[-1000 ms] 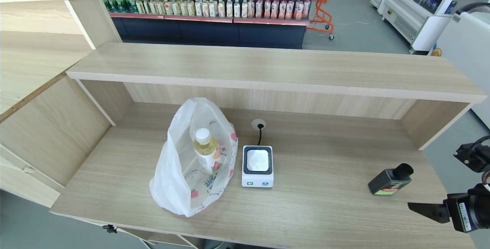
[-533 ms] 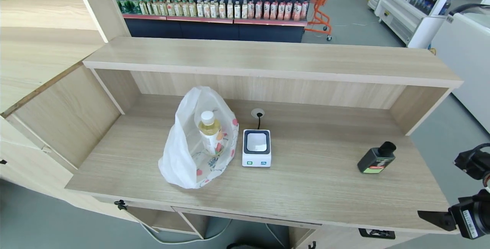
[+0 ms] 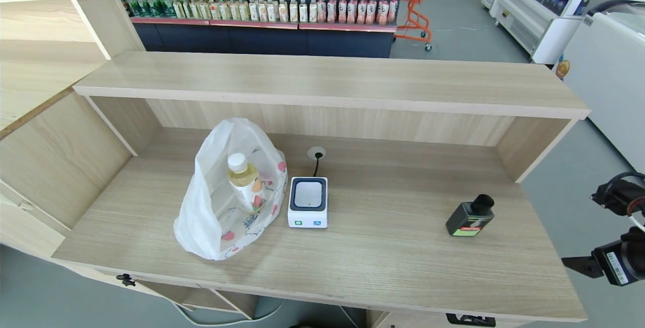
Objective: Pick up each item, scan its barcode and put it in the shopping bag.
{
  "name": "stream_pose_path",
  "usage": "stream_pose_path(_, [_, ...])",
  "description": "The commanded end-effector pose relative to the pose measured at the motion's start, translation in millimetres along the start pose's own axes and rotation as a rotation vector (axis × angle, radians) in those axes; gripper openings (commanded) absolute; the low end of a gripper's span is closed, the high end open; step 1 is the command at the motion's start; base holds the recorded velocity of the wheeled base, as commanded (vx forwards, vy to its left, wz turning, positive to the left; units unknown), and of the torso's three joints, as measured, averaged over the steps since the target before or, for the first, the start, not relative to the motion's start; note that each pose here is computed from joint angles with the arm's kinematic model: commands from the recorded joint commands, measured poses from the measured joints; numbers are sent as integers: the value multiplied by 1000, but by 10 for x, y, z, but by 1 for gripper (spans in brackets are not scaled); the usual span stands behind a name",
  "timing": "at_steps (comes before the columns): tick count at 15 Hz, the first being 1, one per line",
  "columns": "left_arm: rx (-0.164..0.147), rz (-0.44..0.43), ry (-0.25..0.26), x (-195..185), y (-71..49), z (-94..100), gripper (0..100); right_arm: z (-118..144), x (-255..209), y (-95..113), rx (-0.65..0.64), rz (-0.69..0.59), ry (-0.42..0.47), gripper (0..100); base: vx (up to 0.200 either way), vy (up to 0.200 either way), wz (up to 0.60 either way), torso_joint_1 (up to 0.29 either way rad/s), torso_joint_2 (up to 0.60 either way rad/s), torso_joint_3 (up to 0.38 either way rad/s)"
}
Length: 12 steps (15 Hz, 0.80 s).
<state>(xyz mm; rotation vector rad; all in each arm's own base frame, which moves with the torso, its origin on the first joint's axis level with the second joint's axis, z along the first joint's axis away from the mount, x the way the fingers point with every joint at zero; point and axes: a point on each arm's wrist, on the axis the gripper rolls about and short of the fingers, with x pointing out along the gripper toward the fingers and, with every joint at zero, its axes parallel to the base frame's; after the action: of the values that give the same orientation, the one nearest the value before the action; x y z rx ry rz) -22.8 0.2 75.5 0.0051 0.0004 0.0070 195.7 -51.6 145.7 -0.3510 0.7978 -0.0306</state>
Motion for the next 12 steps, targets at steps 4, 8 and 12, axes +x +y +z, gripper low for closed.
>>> stream_pose_path(4, [-1, 1, 0, 0, 0, 0, 100, 130, 467, 229, -89, 124, -1, 100, 0, 0, 0, 0, 0, 0])
stream_pose_path(8, [-1, -1, 0, 0, 0, 0, 100, 339, 782, 491, -181, 174, -92, 100, 0, 0, 0, 0, 0, 0])
stream_pose_path(12, [-1, 1, 0, 0, 0, 0, 100, 575, 992, 582, -292, 203, -143, 100, 0, 0, 0, 0, 0, 0])
